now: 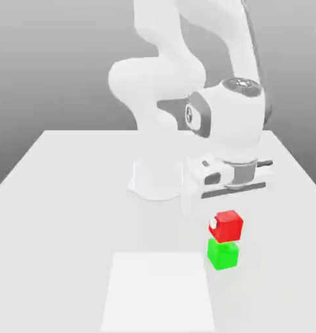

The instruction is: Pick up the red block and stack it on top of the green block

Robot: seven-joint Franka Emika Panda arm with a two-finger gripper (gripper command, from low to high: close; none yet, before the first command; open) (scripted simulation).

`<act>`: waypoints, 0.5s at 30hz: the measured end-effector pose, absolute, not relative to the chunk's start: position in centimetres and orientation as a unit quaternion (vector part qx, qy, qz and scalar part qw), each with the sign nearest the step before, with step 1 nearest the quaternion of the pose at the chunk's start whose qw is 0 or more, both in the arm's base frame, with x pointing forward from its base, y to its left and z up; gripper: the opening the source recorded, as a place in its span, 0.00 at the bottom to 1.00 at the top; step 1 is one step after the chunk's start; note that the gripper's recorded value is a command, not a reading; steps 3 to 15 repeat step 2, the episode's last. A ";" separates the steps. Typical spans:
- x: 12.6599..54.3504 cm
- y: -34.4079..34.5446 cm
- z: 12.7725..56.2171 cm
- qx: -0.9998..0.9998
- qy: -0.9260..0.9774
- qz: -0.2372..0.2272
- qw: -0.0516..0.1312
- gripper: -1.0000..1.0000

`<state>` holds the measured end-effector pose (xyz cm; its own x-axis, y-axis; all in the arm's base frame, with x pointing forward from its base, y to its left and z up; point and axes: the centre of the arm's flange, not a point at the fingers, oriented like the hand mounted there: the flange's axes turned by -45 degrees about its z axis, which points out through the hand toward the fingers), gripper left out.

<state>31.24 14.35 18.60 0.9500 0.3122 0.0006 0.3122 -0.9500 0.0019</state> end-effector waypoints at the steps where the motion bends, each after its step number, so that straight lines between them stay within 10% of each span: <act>1: 31.2 14.4 18.2 0.987 0.158 0.000 0.001 1.00; 15: 31.2 14.4 18.2 0.987 0.159 0.000 0.001 1.00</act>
